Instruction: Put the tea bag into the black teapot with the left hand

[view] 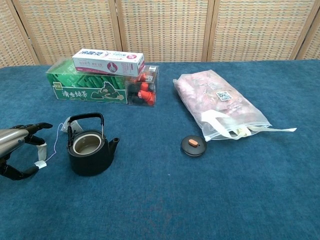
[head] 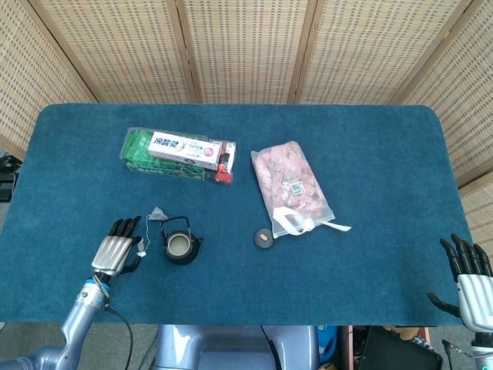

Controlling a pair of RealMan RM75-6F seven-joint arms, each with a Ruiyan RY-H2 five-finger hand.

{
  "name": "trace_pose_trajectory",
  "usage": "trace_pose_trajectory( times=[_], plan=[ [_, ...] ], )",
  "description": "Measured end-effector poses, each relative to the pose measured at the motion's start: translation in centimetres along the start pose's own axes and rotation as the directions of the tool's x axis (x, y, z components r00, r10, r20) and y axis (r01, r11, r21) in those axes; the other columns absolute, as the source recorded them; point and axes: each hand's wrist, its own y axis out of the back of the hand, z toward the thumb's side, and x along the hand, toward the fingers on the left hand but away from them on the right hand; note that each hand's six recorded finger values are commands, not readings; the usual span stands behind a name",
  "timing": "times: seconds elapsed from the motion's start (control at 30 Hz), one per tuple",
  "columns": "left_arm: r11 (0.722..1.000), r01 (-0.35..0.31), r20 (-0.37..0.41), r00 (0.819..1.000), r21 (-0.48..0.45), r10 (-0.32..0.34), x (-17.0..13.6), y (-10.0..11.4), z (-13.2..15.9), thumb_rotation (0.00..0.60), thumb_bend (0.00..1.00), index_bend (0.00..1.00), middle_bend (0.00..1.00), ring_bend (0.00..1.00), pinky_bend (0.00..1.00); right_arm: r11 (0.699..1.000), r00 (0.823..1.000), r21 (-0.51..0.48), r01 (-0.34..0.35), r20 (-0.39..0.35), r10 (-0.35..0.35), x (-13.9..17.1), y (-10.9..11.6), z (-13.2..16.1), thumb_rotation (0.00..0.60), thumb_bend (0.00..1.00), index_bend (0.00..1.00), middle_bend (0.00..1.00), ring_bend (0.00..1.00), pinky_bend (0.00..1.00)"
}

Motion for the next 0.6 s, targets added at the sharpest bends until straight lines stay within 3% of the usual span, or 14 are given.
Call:
trace_pose_trajectory(
  times=[0.47, 0.6],
  plan=[
    [1.000, 0.000, 0.015, 1.000, -0.009, 0.000, 0.25, -0.07, 0.69, 0.600, 0.42, 0.55, 0.02, 0.00, 0.00, 1.000, 1.000, -0.003, -0.002, 0.012, 0.002, 0.19, -0.03, -0.30, 0.600, 0.00, 0.03, 0.08, 0.00, 0.00],
    [1.000, 0.006, 0.017, 1.000, -0.014, -0.005, 0.35, -0.17, 0.85, 0.600, 0.46, 0.57, 0.04, 0.00, 0.00, 1.000, 1.000, -0.004, -0.003, 0.014, 0.003, 0.19, -0.03, -0.36, 0.600, 0.00, 0.03, 0.08, 0.00, 0.00]
  ],
)
